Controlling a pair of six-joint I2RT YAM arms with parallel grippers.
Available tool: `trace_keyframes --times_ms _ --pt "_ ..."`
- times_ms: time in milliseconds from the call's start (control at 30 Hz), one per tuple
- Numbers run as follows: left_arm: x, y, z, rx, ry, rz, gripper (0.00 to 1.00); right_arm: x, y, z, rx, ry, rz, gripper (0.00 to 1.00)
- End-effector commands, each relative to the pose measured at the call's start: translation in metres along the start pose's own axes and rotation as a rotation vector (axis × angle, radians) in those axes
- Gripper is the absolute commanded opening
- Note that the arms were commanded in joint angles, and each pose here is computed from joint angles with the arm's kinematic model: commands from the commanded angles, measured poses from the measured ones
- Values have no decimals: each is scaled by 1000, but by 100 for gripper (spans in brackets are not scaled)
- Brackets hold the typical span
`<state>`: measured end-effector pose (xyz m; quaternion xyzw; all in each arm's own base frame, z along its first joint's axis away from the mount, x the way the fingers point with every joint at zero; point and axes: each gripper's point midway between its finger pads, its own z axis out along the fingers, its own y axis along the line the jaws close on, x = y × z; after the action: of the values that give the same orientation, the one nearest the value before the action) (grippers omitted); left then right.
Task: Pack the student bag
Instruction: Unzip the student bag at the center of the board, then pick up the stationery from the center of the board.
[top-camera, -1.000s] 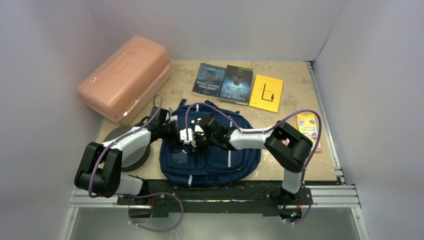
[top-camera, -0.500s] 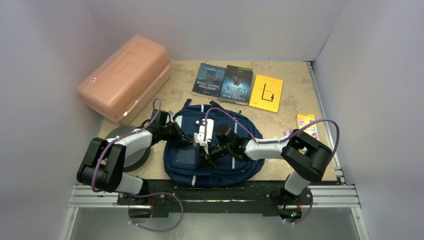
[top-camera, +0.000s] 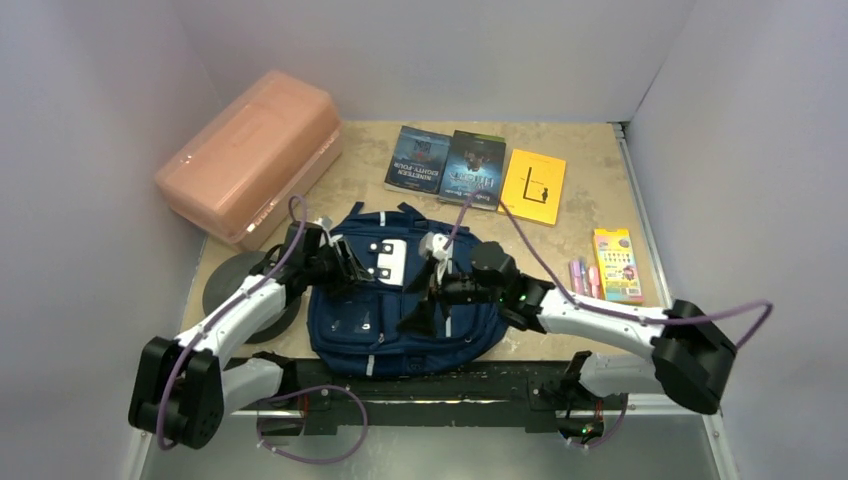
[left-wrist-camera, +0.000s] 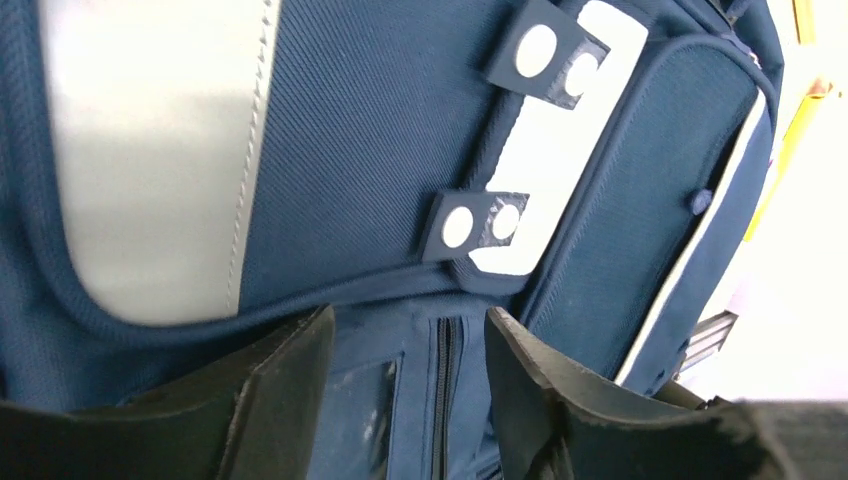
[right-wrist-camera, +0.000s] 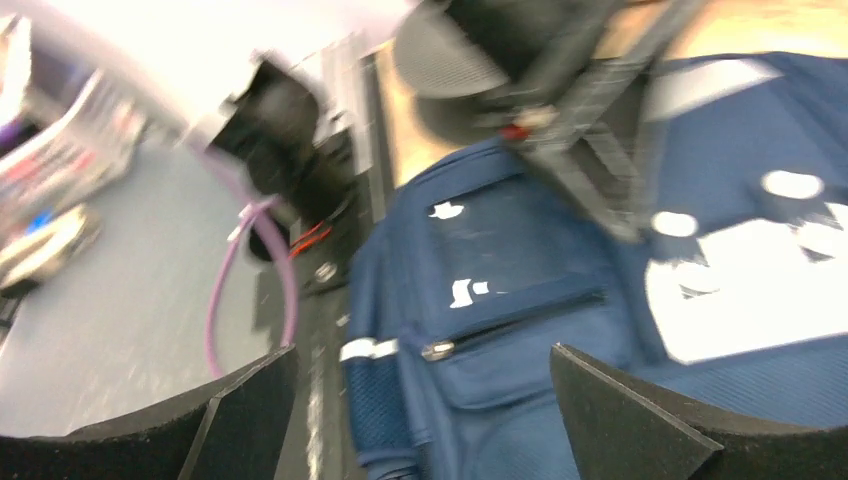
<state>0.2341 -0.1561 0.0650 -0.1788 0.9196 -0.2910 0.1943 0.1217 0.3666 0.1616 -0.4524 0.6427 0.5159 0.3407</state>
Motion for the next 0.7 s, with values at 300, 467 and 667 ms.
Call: trace_keyframes --times_ms 300,467,667 --pt "3 -65 -79 221 -1 264 80 24 -166 -302 1495 -303 703 99" --pt "4 -89 -106 295 6 367 84 76 -176 -358 1533 -526 1080 99" --pt "9 -95 -127 314 23 461 84 97 -191 -374 1540 -544 1142 90"
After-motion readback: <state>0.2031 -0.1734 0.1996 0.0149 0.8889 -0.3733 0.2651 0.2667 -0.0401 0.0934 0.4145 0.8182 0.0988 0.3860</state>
